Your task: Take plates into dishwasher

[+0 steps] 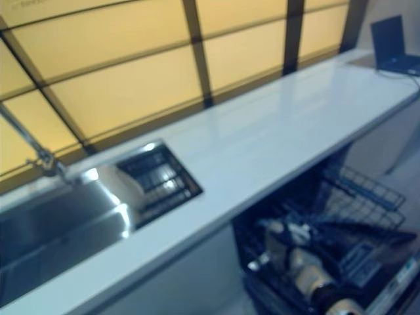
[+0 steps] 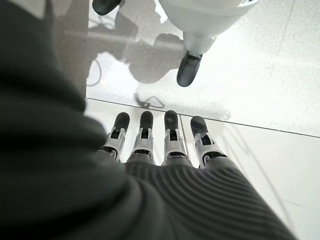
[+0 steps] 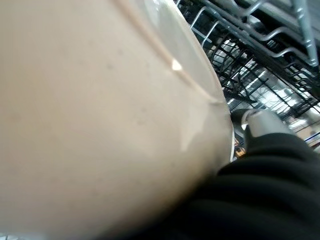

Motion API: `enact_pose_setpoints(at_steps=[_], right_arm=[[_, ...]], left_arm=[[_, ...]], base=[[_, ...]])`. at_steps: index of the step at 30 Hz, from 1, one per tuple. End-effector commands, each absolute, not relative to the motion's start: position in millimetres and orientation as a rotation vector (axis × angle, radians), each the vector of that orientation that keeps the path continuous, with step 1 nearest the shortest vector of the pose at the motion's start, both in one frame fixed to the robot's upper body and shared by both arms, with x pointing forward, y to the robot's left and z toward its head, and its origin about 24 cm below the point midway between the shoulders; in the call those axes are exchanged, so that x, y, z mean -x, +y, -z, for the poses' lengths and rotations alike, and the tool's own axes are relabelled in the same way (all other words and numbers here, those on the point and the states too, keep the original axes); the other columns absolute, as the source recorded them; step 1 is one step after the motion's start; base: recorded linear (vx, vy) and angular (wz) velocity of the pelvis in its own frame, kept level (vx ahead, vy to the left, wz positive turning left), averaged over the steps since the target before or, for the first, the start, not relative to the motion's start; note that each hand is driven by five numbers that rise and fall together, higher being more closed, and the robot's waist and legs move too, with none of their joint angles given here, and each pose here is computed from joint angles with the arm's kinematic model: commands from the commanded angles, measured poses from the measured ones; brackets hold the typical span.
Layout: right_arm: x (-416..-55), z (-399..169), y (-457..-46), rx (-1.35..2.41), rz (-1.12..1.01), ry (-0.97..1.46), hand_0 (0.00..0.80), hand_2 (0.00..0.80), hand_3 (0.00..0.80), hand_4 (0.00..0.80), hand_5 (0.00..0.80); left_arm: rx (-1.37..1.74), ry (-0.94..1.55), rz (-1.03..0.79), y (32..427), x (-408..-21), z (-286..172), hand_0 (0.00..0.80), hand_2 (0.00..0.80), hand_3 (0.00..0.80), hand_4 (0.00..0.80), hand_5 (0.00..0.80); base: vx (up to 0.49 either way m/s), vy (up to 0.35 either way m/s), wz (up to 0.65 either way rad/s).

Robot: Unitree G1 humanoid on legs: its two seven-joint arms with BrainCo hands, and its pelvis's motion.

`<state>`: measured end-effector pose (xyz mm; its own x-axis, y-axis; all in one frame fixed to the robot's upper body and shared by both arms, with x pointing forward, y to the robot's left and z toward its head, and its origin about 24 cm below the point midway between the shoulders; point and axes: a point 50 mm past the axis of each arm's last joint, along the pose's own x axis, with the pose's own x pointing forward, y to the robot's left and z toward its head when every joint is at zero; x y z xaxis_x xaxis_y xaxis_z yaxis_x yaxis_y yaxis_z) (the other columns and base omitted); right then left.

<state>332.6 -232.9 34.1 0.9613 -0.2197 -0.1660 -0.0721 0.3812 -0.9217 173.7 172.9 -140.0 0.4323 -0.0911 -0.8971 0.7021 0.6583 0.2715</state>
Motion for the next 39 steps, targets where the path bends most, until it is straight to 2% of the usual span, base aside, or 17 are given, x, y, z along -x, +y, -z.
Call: enact_pose_setpoints(at_steps=[1,10,29,39], right_arm=[[-308,17,-239,1.227,0.004,0.525,0.800,0.800,0.800,0.800,0.800],[-307,21,-226,1.191,-0.067,0.493,0.800,0.800,0.800,0.800,0.800],[-297,21,-171,1.097,-0.315,0.344,0.800,0.800,0.800,0.800,0.800],[-286,23,-153,0.954,-0.421,0.386,0.800,0.800,0.800,0.800,0.800]], left_arm=[[-0.805,0.925,0.564,175,-204,125,0.000,0.000,0.000,0.000,0.000],[-0.807,0.912,0.562,174,-208,124,0.000,0.000,0.000,0.000,0.000],[-0.811,0.921,0.518,178,-213,120,0.000,0.000,0.000,0.000,0.000],[-0.816,0.928,0.502,179,-218,117,0.000,0.000,0.000,0.000,0.000]], base=[[0.000,0.000,0.00],[0.000,0.000,0.00],[0.000,0.000,0.00],[0.000,0.000,0.00]])
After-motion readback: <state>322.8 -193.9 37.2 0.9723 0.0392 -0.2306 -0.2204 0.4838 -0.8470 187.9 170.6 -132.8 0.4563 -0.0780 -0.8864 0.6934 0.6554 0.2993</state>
